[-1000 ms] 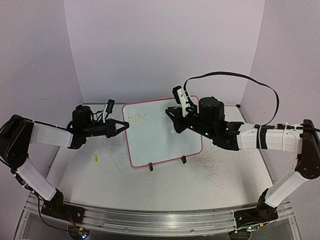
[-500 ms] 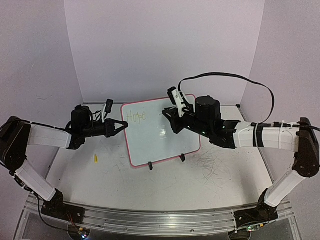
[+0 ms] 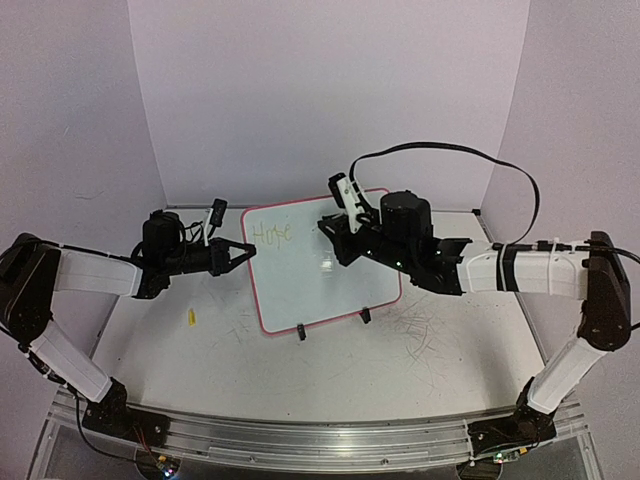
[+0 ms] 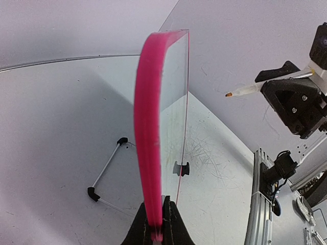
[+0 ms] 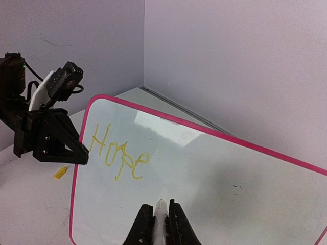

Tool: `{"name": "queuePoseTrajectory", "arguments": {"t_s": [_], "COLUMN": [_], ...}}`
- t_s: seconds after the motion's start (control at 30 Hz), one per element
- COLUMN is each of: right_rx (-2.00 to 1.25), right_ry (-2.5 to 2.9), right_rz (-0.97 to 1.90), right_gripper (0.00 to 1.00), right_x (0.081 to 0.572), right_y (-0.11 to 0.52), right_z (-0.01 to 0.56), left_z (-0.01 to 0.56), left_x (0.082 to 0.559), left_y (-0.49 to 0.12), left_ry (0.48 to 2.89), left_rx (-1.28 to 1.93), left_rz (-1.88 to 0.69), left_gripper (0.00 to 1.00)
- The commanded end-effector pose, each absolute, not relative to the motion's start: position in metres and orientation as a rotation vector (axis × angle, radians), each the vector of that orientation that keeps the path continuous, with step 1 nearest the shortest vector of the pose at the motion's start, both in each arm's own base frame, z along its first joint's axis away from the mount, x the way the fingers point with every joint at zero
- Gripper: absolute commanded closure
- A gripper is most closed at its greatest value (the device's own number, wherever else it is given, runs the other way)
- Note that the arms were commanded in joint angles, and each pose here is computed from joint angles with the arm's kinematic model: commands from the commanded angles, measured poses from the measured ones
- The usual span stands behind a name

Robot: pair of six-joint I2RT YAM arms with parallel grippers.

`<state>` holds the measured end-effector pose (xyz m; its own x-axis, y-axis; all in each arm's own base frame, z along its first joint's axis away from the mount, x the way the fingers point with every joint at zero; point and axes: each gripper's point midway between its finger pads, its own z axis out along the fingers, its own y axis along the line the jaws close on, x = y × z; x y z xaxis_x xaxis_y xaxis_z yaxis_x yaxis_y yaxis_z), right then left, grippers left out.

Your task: Write a sentence on the whiteboard

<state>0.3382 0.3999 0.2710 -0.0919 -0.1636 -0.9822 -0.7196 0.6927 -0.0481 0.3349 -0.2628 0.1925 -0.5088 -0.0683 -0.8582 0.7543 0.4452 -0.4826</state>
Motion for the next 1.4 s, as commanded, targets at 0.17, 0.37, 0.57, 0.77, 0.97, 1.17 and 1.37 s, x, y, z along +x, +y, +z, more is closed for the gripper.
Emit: {"name": "queuePoseTrajectory", "arguments": {"t_s": [0.17, 0.37, 0.57, 0.77, 0.97, 1.17, 1.37], "right_rx": [-0.663, -0.603, -0.564, -0.596, -0.614, -0.590, -0.623], "right_ry": [1.559, 1.574, 1.556, 1.551, 1.557, 1.583, 1.570], "right_rz": [0.612, 0.579, 0.553, 0.589, 0.603, 0.668, 0.690], "right_gripper": [1.00, 1.00, 1.00, 1.00, 1.00, 1.00, 1.00], "right_x": [0.342, 0.348, 0.350, 0.356, 0.360, 0.370, 0.369], "right_y": [0.420, 0.411, 0.402, 0.414, 0.422, 0.420, 0.429], "right_z": [0.304, 0.303, 0.309, 0.306, 0.300, 0.293, 0.291], "left_z": [0.204, 0.207, 0.209, 0.210, 0.210, 0.210, 0.208], "left_x": [0.362, 0.362, 0.361, 0.361, 0.360, 0.360, 0.359], "left_y": [-0.251, -0.252, -0.252, -0.253, -0.254, -0.255, -0.256], "left_ry": [1.780, 1.777, 1.773, 1.770, 1.770, 1.770, 1.772], "left_rx": [0.550, 0.550, 0.553, 0.562, 0.571, 0.578, 0.586], "left_rz": [-0.999, -0.998, -0.997, -0.988, -0.980, -0.976, -0.972], "left_gripper": [1.00, 1.00, 1.00, 1.00, 1.00, 1.00, 1.00]}}
